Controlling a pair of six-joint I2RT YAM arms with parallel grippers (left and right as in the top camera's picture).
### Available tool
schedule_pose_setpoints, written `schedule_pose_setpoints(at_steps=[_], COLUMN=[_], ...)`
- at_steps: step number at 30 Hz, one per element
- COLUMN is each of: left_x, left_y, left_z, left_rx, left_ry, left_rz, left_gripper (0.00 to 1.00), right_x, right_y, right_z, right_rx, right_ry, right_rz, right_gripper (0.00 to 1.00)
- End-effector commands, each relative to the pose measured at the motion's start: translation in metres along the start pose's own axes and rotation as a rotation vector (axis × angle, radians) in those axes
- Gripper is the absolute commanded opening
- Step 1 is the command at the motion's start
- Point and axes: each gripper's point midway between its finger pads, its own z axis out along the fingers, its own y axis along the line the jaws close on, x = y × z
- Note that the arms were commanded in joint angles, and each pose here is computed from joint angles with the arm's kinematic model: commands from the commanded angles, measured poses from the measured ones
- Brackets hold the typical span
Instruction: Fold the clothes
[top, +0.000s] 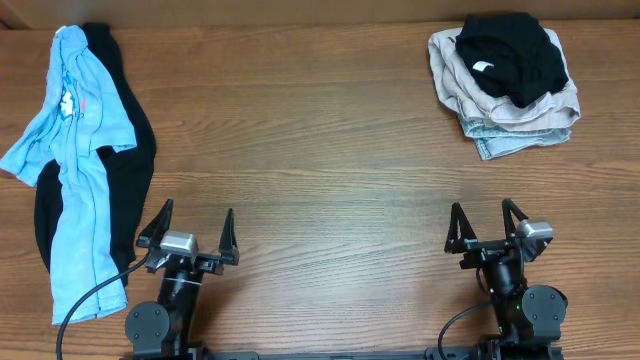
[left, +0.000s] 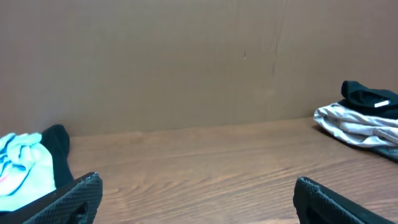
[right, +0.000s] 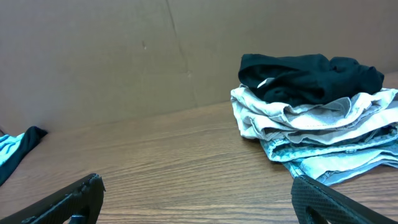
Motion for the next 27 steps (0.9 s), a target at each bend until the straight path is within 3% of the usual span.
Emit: schedule_pose_setpoints(at_steps=[1, 3, 27], left_x=[0.015, 0.036, 0.033], left_y=[0.001, 0.003, 0.004], left_z=[-0.001, -0.003, -0.003], left_rx=[-0.008, -0.023, -0.028], left_ry=[0.053, 0.137, 0.127], left_rz=[-0.012, -0.033, -0.030], left_gripper=[1.00, 1.00, 1.00], right_x=[0.001, 0.001, 0.001], right_y=[0.000, -0.001, -0.001], right_z=[0.000, 0.000, 0.000], right_rx=[0.001, 0.001, 0.001], right_ry=[-0.006, -0.006, -0.006], right_rz=[-0.001, -0.001, -0.001], right_gripper=[1.00, 1.00, 1.00])
